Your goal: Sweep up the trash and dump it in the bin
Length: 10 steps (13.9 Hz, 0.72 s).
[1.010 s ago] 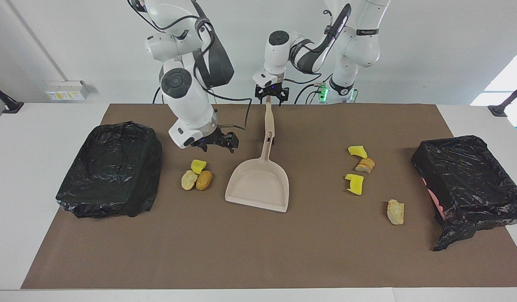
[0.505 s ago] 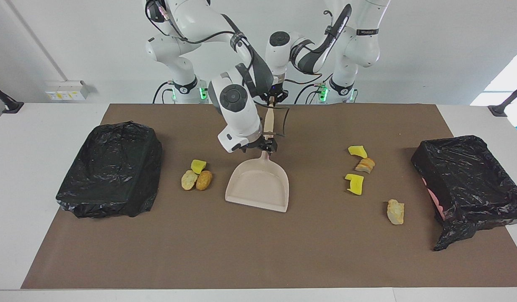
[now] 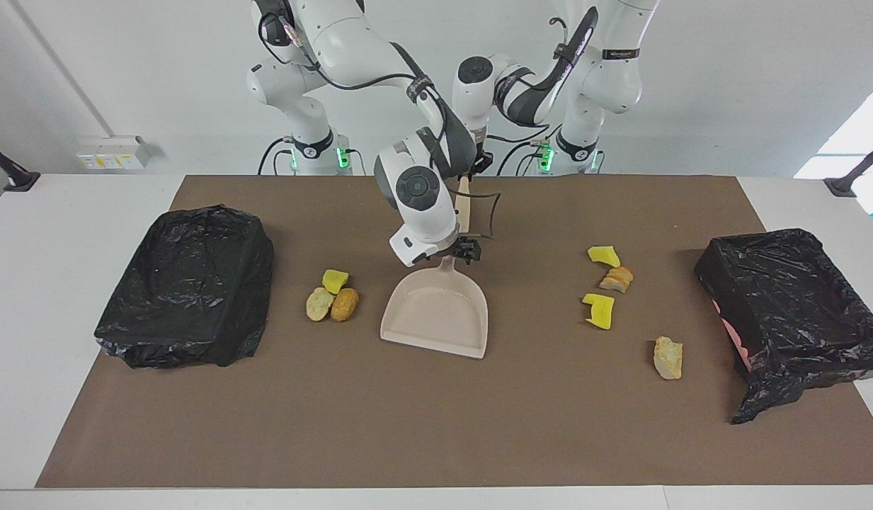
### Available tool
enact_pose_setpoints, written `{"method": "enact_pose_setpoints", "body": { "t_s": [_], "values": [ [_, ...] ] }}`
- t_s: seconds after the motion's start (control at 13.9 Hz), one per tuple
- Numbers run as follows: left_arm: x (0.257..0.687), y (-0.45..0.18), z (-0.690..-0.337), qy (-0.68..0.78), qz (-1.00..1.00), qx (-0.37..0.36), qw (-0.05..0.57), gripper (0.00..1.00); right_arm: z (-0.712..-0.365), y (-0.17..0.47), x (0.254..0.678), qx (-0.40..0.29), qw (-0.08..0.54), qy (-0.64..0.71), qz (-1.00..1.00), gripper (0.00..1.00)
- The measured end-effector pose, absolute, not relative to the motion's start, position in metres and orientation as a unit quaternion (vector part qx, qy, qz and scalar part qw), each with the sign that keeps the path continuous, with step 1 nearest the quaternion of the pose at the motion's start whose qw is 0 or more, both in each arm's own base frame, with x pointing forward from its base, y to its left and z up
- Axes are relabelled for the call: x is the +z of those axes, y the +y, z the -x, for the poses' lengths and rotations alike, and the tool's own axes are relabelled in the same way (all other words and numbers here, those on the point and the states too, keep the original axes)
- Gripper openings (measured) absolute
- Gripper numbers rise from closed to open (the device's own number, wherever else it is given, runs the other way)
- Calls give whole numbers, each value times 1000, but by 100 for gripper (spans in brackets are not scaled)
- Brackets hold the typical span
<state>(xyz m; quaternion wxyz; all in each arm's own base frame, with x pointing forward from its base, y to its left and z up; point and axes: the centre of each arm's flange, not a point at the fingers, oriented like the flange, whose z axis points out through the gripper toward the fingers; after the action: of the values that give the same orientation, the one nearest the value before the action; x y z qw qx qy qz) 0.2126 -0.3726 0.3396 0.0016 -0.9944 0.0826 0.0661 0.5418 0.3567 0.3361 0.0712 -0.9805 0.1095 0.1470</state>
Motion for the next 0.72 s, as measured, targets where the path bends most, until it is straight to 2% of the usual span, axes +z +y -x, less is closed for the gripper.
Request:
{"method": "enact_pose_setpoints", "body": {
  "t_s": [0.22, 0.29, 0.51, 0.65, 0.72],
  "values": [
    [342, -355, -234, 77, 994, 73, 5, 26, -537, 355, 336, 153, 74, 113, 979, 100],
    [344, -347, -244, 75, 994, 74, 3, 26, -537, 354, 337, 153, 74, 113, 979, 93],
    [348, -320, -278, 57, 996, 66, 4, 26, -536, 354, 338, 153, 75, 112, 979, 55],
    [349, -304, -295, 50, 997, 62, 5, 26, -535, 355, 338, 153, 76, 113, 979, 36],
    [350, -295, -305, 48, 997, 61, 3, 26, -535, 355, 338, 155, 78, 114, 978, 31]
  ]
}}
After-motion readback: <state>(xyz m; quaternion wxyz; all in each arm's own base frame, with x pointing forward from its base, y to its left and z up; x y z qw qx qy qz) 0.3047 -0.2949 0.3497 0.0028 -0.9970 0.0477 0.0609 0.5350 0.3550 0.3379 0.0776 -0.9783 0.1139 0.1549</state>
